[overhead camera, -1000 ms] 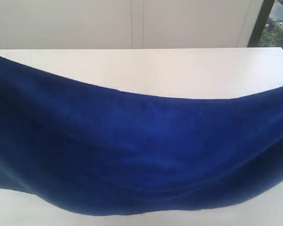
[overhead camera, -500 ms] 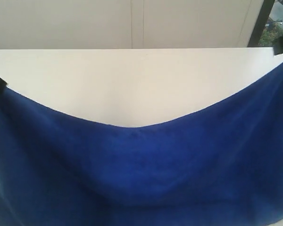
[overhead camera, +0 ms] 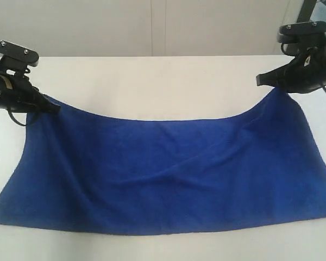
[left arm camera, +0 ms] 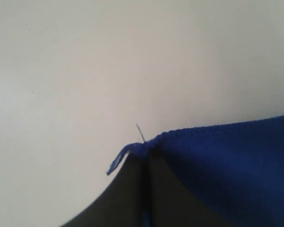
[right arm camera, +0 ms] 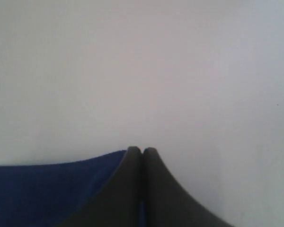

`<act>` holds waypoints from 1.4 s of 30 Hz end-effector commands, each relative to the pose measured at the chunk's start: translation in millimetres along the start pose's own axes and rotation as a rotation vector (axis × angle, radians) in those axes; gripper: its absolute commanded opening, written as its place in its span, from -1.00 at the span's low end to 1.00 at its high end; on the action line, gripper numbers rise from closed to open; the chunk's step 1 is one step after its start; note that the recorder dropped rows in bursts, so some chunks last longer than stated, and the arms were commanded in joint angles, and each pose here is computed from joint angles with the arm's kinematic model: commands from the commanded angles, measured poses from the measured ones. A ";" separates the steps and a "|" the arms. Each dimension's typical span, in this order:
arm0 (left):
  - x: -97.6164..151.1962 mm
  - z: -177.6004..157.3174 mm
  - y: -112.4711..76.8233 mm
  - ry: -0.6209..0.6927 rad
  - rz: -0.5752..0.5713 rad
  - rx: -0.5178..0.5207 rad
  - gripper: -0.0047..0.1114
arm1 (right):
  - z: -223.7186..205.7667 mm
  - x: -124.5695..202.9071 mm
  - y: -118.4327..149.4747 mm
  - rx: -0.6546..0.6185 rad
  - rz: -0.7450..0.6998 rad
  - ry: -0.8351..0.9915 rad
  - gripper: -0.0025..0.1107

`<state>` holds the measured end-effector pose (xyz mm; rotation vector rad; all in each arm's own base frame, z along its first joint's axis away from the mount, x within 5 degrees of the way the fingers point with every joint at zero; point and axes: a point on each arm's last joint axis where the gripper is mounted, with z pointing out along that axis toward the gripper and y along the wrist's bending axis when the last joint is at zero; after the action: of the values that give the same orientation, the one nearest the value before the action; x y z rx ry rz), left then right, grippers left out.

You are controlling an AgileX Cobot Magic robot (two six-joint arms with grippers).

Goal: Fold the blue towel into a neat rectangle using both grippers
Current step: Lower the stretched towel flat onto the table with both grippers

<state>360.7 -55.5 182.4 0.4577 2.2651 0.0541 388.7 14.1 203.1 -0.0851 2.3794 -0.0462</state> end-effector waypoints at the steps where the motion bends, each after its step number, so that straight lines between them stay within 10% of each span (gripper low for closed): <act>1: -0.3 7.7 3.3 -0.069 0.054 -0.005 -0.92 | 13.0 -4.3 -22.8 0.038 0.052 -0.019 -0.96; 20: 13.2 36.0 19.5 -0.160 0.069 -0.044 -0.92 | 44.2 4.1 -27.5 0.028 0.072 -0.075 -0.96; 24: 13.7 36.0 19.5 -0.154 0.069 -0.043 -0.91 | 44.9 4.6 -27.5 0.029 0.048 -0.073 -0.62; 34: 13.8 36.1 19.5 -0.153 0.069 -0.043 0.02 | 43.8 5.3 -27.7 0.031 0.048 -0.059 -0.15; 42: 4.4 25.4 22.1 -0.185 0.167 -0.067 0.15 | 29.7 3.8 -29.3 0.045 0.051 -0.003 -0.15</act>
<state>385.4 -37.6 157.0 0.5525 2.0653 0.1290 410.6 -13.8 170.6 0.0073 2.3733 -0.0580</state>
